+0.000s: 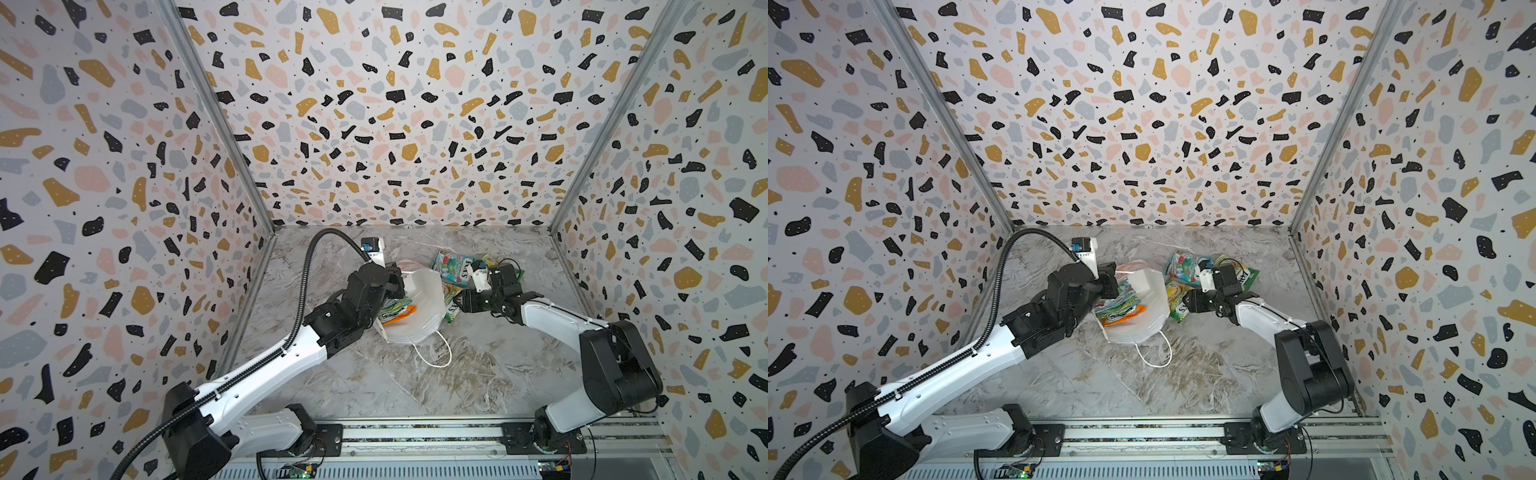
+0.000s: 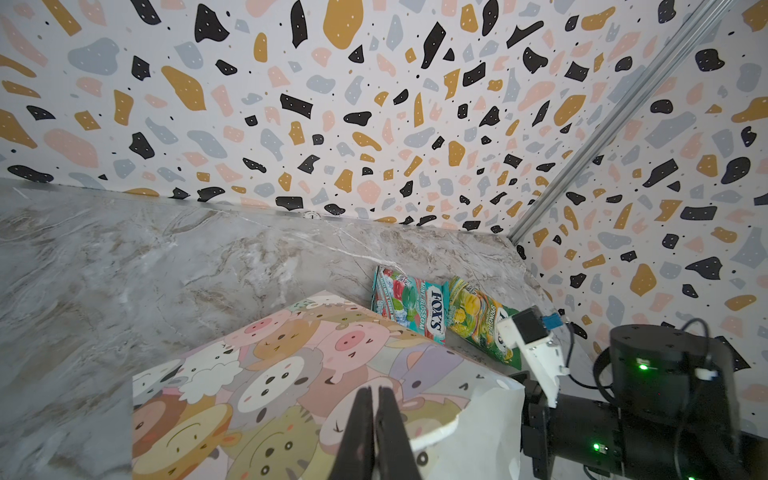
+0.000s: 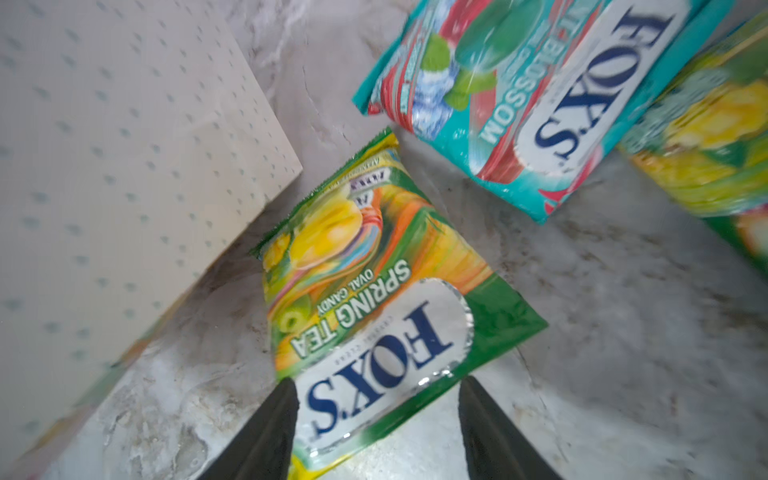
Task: Take the snacks out of the paper bag
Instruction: 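Open the right gripper to release the green pack, then move the right gripper back to the bag opening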
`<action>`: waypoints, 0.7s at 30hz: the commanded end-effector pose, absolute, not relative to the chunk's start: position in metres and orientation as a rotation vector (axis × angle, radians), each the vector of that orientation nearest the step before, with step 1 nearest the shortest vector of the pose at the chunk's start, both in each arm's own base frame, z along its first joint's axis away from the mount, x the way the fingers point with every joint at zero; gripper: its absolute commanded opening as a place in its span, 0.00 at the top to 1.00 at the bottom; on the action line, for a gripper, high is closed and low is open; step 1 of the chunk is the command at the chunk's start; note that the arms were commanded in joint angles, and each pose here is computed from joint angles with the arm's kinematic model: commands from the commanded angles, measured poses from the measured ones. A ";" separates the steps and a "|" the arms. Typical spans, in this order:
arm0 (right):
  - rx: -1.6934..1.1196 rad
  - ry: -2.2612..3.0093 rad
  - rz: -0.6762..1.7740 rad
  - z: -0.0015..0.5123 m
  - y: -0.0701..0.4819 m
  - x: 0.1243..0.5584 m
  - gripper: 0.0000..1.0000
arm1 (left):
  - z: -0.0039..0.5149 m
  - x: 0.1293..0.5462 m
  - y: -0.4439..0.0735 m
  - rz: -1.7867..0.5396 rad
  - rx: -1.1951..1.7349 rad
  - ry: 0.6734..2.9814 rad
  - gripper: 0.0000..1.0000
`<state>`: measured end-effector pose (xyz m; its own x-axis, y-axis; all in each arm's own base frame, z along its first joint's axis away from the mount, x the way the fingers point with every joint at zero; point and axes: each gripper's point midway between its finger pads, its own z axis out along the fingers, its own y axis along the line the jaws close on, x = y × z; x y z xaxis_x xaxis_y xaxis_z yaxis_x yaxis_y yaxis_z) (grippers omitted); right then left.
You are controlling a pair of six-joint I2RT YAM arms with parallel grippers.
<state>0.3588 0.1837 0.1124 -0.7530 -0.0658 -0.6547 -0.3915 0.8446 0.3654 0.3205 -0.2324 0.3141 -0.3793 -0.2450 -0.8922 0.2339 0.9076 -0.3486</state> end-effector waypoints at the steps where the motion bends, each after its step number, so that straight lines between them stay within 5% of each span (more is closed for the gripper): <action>1: -0.314 2.262 0.692 0.153 0.182 0.350 0.36 | 0.326 0.320 -0.232 -0.533 -0.015 1.853 1.00; 11: -0.404 2.003 1.035 0.245 0.212 0.285 0.37 | 0.330 0.321 -0.234 -0.552 -0.019 1.837 1.00; 21: -0.717 1.894 1.275 0.273 0.279 0.218 0.41 | 0.336 0.319 -0.246 -0.643 -0.003 1.802 1.00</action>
<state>0.2320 0.2633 0.2531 -0.6069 -0.0353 -0.7940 -0.7223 0.4413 0.5324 0.3191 -0.2437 0.3195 -0.3750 -0.2682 -0.8874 0.2884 0.8760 -0.3866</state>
